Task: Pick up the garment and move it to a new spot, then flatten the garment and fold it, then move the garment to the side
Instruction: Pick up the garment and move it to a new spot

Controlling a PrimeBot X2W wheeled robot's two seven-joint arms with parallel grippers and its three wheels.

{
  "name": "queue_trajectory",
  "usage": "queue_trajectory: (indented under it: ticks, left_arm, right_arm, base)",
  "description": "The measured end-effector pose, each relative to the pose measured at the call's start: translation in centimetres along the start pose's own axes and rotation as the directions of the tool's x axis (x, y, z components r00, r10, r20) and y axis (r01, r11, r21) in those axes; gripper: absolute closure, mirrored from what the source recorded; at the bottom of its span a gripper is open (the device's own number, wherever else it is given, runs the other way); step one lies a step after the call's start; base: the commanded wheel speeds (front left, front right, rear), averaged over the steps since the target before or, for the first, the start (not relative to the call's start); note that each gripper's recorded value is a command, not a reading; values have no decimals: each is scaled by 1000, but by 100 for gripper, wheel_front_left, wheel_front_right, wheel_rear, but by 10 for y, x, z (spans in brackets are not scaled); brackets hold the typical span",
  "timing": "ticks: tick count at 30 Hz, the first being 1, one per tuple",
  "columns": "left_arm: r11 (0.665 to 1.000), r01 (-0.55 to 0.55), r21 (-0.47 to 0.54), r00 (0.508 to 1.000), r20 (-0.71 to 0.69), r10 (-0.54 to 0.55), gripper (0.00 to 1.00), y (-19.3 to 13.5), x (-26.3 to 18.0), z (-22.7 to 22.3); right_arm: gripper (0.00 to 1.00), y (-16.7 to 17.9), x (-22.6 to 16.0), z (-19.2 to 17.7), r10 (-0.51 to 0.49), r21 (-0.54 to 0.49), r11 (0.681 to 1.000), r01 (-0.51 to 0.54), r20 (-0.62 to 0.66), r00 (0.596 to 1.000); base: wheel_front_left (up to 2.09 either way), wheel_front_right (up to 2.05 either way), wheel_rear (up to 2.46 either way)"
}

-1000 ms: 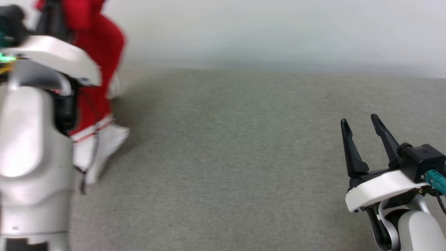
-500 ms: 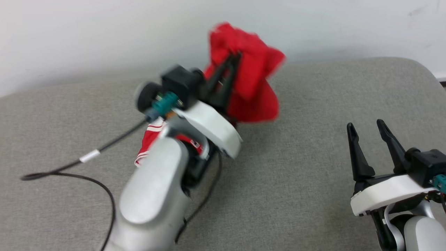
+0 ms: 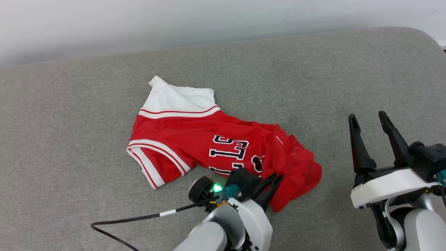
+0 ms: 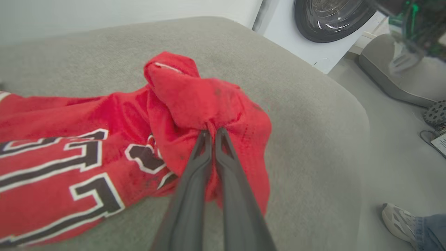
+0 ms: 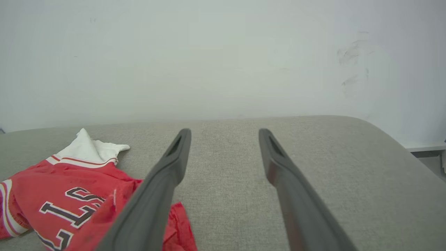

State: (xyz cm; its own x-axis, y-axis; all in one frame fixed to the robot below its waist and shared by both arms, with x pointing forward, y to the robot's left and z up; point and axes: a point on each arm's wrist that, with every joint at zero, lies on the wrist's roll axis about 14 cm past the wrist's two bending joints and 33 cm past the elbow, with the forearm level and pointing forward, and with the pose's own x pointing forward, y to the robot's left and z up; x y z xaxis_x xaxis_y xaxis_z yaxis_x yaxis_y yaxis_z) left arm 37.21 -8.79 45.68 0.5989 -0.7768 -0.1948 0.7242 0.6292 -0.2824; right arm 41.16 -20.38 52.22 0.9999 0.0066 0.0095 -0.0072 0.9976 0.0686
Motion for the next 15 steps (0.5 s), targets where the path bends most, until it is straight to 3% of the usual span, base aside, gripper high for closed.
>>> queue_trajectory:
  ticks: [3,4,5,6,10,15]
  left_arm:
    - [1000,11,-5,999,-40,-12,100,-3,-3,-17]
    - [1000,21,-2,999,-42,-21,69,-5,-4,-19]
    - [1000,25,1,999,-34,-25,4,-7,-5,-18]
    - [999,31,8,999,-15,-31,0,-9,-6,-15]
    - [998,34,53,989,145,-41,0,-11,-7,28]
    - [995,-59,79,945,325,31,0,3,-22,80]
  right_arm:
    - [0,3,5,0,8,4,1000,-8,4,1000]
    - [0,3,5,-1,10,5,1000,-10,1,1000]
    - [0,4,6,-2,11,6,1000,-11,1,1000]
    - [0,4,6,-1,11,6,1000,-11,3,1000]
    - [0,5,6,5,13,5,1000,-13,20,1000]
    - [0,10,0,13,28,0,1000,-28,36,999]
  base:
    - [0,0,0]
    - [0,0,0]
    - [0,0,0]
    - [0,0,0]
    - [0,0,0]
    - [0,0,0]
